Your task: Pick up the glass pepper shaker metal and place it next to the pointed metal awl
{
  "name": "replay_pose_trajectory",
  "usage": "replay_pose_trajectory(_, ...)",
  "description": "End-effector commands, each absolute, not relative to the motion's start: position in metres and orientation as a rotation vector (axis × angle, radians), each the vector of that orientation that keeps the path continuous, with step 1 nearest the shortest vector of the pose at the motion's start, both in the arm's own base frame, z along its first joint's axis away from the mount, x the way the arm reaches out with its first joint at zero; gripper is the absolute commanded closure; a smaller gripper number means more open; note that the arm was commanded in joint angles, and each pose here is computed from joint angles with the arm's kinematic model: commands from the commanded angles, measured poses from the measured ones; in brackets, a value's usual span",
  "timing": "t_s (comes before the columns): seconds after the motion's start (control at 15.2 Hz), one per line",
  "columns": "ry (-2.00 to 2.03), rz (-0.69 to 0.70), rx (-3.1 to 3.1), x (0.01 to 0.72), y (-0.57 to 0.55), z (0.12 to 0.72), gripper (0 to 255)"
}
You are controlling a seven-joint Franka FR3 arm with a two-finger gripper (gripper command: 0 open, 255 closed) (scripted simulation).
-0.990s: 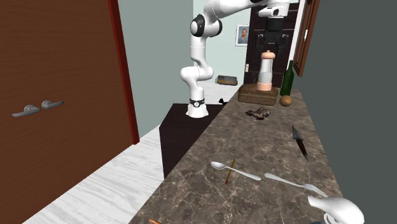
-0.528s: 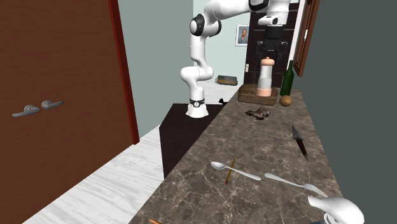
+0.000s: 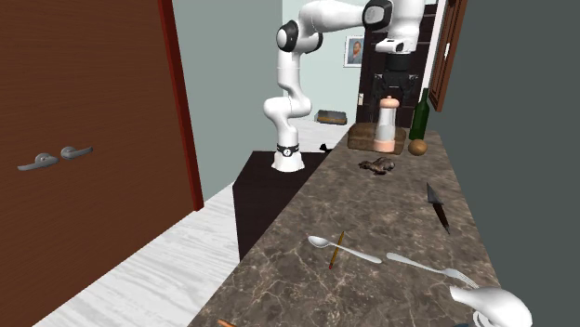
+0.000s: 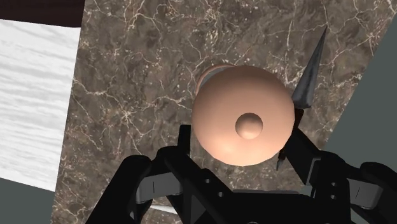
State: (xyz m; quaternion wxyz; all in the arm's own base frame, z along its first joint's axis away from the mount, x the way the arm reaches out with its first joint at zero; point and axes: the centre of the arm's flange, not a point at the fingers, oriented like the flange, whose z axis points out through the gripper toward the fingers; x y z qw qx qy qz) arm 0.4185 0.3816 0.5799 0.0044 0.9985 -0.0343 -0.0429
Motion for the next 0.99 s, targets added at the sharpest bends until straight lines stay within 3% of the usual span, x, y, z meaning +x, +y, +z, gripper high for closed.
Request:
replay_pose_trajectory(0.0,-0.108,-0.134,3.129,0.418,0.381,0.569,255)
replay_pose_trajectory(0.92,-0.108,-0.134,3.129,0.418,0.381,0.495,255)
